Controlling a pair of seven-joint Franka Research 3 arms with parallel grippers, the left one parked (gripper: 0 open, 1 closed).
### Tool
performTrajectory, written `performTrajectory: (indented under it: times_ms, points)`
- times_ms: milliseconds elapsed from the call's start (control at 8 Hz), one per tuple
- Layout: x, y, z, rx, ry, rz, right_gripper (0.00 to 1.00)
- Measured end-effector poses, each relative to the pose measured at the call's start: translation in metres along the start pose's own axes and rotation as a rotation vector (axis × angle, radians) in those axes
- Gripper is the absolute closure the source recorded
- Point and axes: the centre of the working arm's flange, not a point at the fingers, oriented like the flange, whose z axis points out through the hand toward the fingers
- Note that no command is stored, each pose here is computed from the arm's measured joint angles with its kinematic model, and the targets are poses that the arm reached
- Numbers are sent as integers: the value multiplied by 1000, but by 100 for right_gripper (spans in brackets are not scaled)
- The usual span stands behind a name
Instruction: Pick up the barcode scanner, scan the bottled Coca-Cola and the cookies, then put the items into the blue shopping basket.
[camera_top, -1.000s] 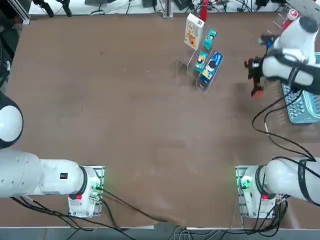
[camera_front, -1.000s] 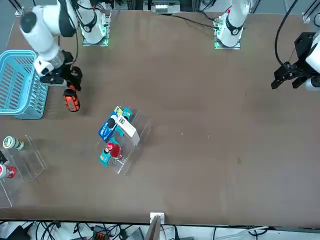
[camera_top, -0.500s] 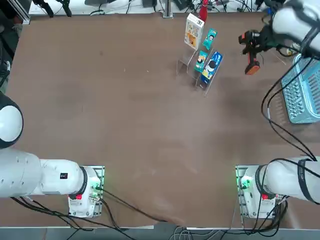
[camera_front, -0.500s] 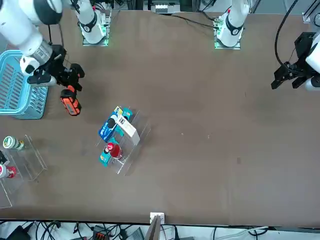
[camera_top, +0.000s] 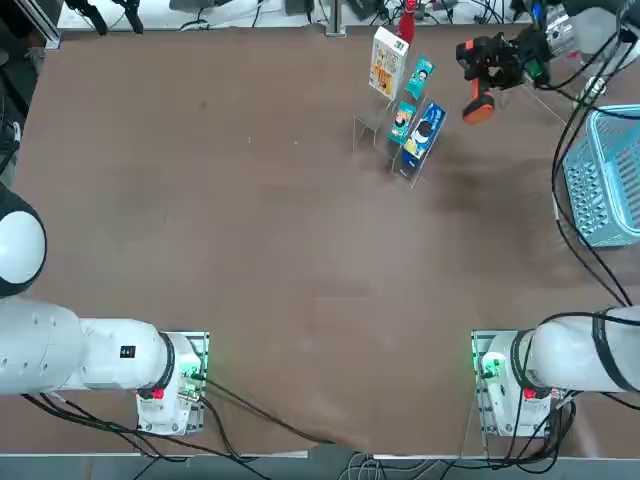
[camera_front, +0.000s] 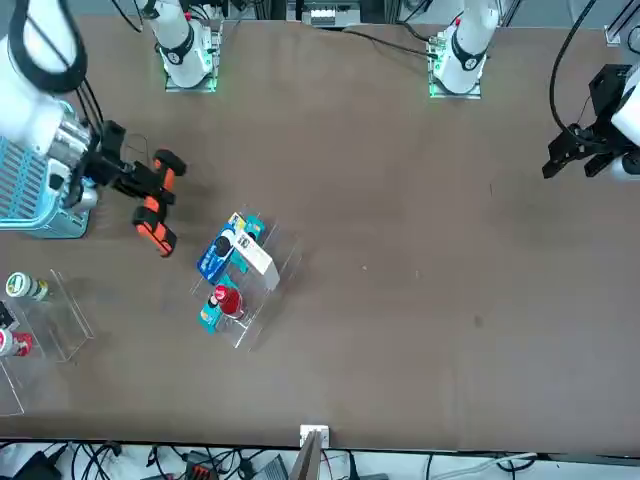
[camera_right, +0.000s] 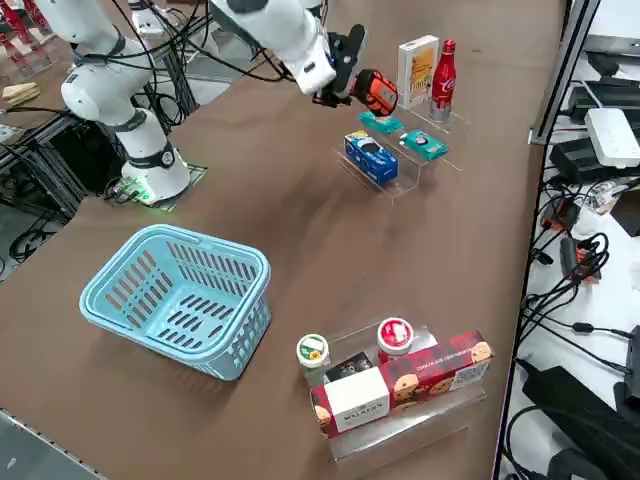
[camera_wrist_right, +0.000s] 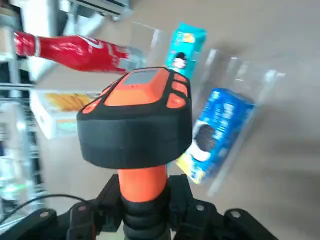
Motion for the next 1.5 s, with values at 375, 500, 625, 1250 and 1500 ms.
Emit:
performTrajectory:
  times_ms: [375, 500, 625, 1250, 1500]
  points:
    - [10, 24, 33, 207, 29, 57, 55]
    - [11, 28, 40, 286, 31, 62, 55]
    - [11, 38, 49, 347, 33, 43, 55]
    - [11, 79, 99, 482, 62, 37, 55]
    - [11, 89, 116, 545, 92, 66, 55]
